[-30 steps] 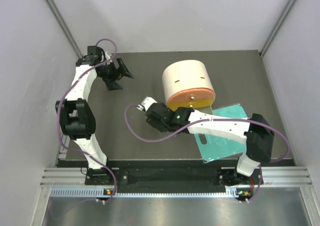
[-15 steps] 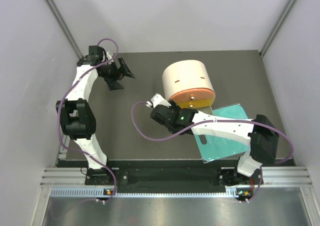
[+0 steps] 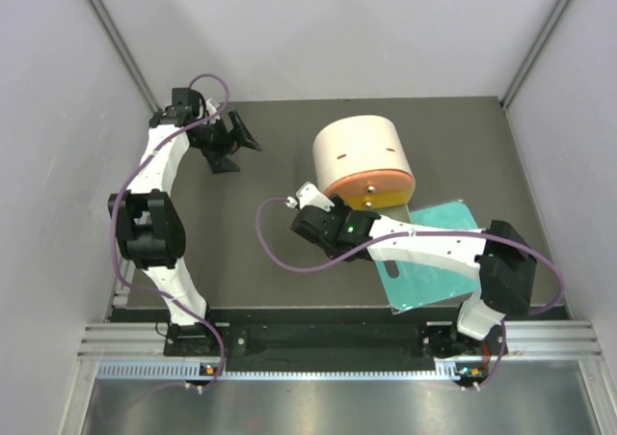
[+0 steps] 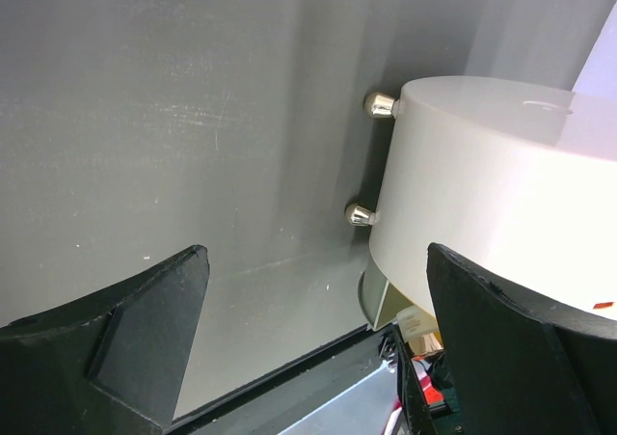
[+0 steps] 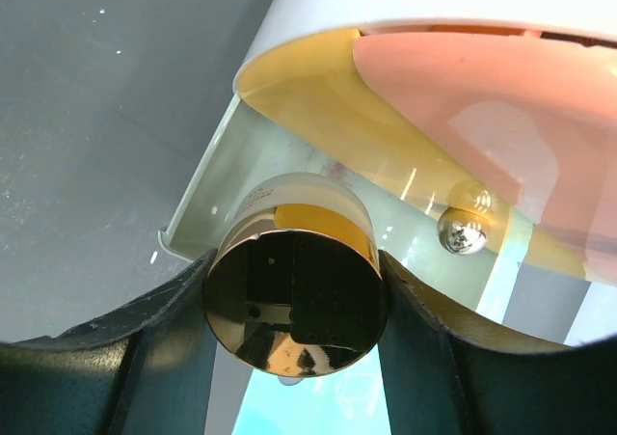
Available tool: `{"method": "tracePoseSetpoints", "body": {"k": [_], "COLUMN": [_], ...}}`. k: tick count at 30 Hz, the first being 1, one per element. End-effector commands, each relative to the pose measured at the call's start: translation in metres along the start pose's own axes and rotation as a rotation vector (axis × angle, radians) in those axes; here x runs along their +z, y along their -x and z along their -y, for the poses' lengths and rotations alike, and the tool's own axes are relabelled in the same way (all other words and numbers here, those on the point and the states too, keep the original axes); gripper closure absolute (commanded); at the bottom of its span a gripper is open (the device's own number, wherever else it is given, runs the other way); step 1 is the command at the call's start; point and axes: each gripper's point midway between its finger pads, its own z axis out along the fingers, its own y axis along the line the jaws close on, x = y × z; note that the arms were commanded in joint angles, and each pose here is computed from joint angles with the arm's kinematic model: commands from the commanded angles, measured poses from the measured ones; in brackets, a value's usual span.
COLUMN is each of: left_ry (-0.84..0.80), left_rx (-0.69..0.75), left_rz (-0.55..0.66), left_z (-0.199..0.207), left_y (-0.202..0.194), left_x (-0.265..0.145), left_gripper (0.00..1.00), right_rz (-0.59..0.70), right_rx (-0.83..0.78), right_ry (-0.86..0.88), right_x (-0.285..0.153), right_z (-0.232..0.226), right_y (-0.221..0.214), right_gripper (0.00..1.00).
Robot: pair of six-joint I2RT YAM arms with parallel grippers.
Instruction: Organize the makeup
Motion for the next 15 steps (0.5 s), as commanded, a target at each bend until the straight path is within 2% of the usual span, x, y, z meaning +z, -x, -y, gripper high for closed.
{"method": "tracePoseSetpoints", "body": {"k": [1,4,6,7,9,11,15], "left_ry": [-0.047,-0.048,-0.049,-0.051,-0.050,-0.049,-0.052], "left_rx": [0.047,0.047,0.045,0.047,0.047,0.051,0.051], "left_rz": [0.033,0.035,0.037,0.036,0.036,0.036,0.040], "left_z": [0.0147,0.0150,0.0148,0.0160,0.0152,0.0155,0.0162], "left_y": [0.0045,0.0050,0.0057,0.0053,0.0053,0.0048,0.0050], "left_x": [-0.0081,-0.0081,-0.0083,-0.0089,-0.0089,-0.0091,-0.0107], "left_gripper": [0.01,0.01,0.01,0.01,0.01,0.01,0.01], "right_rz": [0.018,0.018,0.016,0.014,0.011,0.005,0.004], "right_rx": [0.051,0.055,0.055,0.053,0.053,0.047,0.055], "right_ry": [-0.025,-0.021,-0.022,-0.020,-0.023,-0.022,-0.036], "right_x": [-0.0002,-0.0012,-0.0007,-0.0011,-0.0006,-0.0006,-0.0008], "right_z": [0.0058,0.0060,0.0055,0.0049,0.0054,0.0054,0.0078], "right_y": [0.0056,0.0060,0.0058,0.0052,0.0049,0.0030,0.0016], "right_gripper": [0.66,0.56,0.55,0.50,0.48,0.39,0.38]}}
